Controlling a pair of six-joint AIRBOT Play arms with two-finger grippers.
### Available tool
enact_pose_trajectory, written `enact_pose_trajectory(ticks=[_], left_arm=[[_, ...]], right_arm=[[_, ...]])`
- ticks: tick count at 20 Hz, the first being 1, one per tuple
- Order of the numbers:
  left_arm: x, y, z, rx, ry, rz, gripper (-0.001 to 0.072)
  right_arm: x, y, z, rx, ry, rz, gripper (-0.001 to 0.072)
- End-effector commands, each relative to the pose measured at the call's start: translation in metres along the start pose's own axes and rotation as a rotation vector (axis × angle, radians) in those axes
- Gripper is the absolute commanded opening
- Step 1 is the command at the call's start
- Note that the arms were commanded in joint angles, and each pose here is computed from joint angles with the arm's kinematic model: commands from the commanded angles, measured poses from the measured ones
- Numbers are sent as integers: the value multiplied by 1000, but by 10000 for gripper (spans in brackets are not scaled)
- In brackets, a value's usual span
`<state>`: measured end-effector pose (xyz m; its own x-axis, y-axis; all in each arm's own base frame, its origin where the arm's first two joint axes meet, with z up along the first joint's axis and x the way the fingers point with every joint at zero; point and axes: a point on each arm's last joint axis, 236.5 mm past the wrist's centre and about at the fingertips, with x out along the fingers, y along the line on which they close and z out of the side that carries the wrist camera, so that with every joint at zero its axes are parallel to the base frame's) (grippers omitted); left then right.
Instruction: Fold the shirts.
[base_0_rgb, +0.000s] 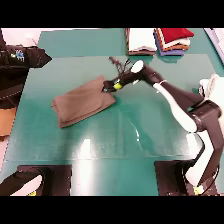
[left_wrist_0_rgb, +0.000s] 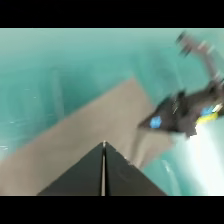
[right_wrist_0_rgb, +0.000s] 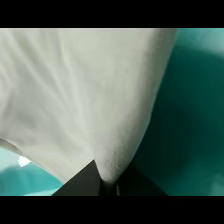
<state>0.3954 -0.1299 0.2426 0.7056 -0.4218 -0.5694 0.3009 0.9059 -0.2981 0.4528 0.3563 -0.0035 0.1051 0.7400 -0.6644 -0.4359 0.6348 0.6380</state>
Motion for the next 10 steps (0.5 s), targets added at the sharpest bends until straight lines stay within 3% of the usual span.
enact_pose_trajectory(ticks=[1, 5, 10], left_arm=[[1, -14, -3, -1, 10, -42, 20], [8, -66, -12, 99, 15, -135, 20], [8, -114, -28, 161, 42, -229, 21]], right_arm=[[-87, -34, 30, -64, -81, -176, 18], [-232, -99, 42, 16, -219, -415, 18], [-423, -184, 5, 234, -445, -686, 18]])
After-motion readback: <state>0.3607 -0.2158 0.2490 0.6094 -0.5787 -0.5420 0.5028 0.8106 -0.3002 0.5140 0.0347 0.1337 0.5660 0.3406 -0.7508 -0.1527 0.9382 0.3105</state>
